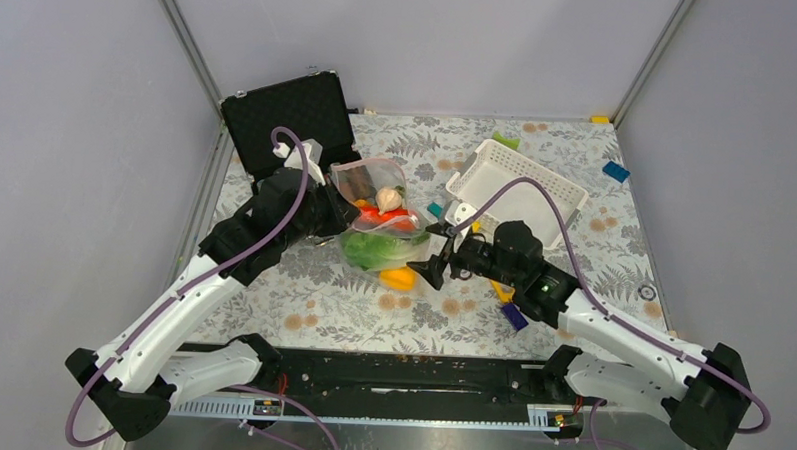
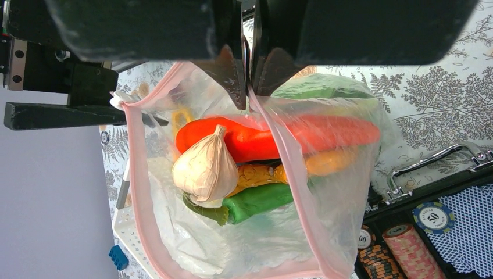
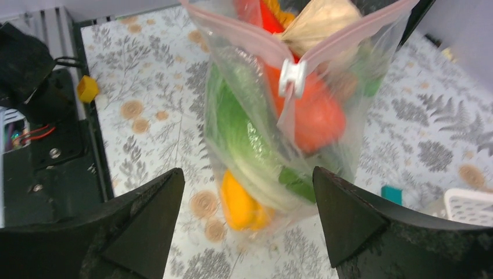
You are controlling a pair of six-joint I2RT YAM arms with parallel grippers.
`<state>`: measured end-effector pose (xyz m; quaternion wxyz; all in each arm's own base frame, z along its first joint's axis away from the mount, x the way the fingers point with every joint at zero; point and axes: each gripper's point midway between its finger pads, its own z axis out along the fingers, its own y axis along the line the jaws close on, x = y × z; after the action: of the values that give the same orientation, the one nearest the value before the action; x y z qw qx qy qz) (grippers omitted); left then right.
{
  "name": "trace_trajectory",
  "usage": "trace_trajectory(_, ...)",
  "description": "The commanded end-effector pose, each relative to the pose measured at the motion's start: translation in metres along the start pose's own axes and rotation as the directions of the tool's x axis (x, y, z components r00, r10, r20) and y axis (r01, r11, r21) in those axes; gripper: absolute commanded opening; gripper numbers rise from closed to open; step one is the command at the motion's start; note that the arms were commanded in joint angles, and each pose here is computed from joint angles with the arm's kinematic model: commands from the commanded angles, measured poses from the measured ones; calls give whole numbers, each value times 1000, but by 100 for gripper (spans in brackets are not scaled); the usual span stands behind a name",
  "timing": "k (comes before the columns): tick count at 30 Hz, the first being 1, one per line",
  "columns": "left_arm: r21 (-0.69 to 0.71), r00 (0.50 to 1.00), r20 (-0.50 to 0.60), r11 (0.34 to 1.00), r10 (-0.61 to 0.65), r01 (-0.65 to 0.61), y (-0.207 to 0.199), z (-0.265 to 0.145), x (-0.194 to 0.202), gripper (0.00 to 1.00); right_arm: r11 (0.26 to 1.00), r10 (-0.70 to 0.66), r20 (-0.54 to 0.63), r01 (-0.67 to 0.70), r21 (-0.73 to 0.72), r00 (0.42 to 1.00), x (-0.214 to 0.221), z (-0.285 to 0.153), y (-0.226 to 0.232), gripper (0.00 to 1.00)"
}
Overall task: Place the food in the zip-top bag and seal the zipper
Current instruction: Zip the zipper food storage bag at the center of the board.
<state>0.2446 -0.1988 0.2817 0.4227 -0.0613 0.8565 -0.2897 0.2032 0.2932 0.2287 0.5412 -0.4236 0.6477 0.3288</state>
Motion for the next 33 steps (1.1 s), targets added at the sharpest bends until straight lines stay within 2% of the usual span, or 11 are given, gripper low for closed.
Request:
trace_trajectory(1,52,998,55,998,-32,30,-15,-14,-18,7,991,-130,270,113,77,954,-59,7,-14,88)
trace_trajectory(6,59,998,47,998,-30,28,-16,-15,-17,7,985,-162,280,136,110,946,-59,14,-22,87)
trace_trajectory(14,70,999,38,998,2,-5,-17,-16,-15,7,982,-139,273,97,161,952,-47,14,-43,84)
trace_trajectory(23,62,1000,-1,998,21,-21,-12,-16,-5,6,993,-113,315,117,7,942,-44,21,-47,78)
trace_trajectory(30,74,1000,-2,997,23,-22,-14,-19,-5,7,994,-106,358,113,1,928,-52,31,-53,70)
trace_trajectory(33,74,1000,-6,997,23,-23,-14,-18,-4,7,994,-89,385,108,-29,919,-56,35,-51,69)
